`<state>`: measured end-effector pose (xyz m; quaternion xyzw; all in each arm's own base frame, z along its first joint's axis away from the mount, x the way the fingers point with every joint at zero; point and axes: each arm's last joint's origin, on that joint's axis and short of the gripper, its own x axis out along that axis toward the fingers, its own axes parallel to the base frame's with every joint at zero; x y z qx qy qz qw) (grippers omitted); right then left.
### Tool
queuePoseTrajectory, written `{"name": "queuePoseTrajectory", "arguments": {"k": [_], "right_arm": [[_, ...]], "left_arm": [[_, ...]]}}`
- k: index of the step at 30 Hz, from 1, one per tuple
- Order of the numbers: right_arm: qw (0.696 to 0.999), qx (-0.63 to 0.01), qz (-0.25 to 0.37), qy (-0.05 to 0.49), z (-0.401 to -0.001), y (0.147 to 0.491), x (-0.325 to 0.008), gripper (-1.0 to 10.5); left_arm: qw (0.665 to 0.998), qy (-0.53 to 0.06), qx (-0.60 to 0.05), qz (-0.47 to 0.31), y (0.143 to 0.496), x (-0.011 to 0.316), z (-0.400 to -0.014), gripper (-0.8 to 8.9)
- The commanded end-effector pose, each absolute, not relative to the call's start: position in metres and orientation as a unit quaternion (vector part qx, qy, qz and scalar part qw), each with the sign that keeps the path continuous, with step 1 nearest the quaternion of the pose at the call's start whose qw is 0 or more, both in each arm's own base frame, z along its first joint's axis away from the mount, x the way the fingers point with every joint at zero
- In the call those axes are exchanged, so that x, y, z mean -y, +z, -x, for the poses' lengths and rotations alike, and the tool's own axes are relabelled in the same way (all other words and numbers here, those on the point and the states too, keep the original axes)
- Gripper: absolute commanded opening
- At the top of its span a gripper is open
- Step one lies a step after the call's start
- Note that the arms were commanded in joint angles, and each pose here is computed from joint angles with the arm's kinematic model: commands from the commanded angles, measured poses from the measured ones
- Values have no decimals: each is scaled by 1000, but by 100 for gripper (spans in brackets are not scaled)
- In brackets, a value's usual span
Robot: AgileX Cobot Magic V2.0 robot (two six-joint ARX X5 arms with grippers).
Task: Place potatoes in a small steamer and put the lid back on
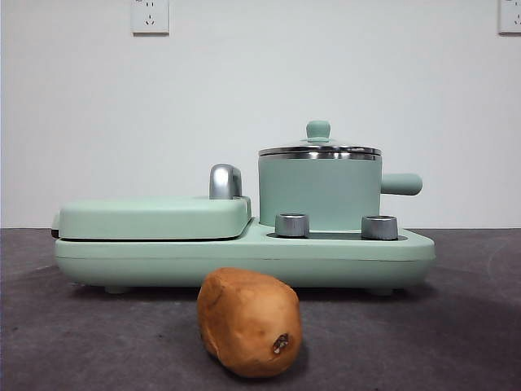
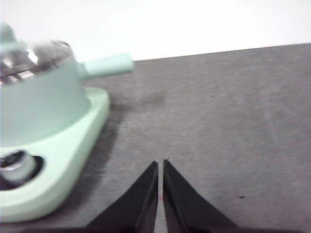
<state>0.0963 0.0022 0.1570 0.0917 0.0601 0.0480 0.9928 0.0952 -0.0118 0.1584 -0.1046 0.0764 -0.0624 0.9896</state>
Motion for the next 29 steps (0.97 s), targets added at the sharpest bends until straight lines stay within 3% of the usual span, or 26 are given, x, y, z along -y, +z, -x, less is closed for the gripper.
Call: {"name": "queuePoseTrajectory", "arguments": {"k": [1, 10, 18, 25, 29], "right_arm": [[983, -55, -168, 54, -95, 165, -3, 14], [971, -74, -213, 75, -84, 221, -5, 14], [958, -137, -200, 152, -78, 282, -10, 14], [939, -160, -154, 262, -80, 324, -15, 14], [923, -172, -141, 315, -86, 342, -18, 14]], "left_arm": [[983, -62, -85, 153, 158, 12, -96, 8], [973, -93, -119, 175, 207, 15, -100, 7], [956, -160, -178, 168, 261, 22, -119, 6], [917, -268, -233, 183, 302, 34, -150, 6], [877, -354, -266, 187, 319, 45, -169, 6]]}}
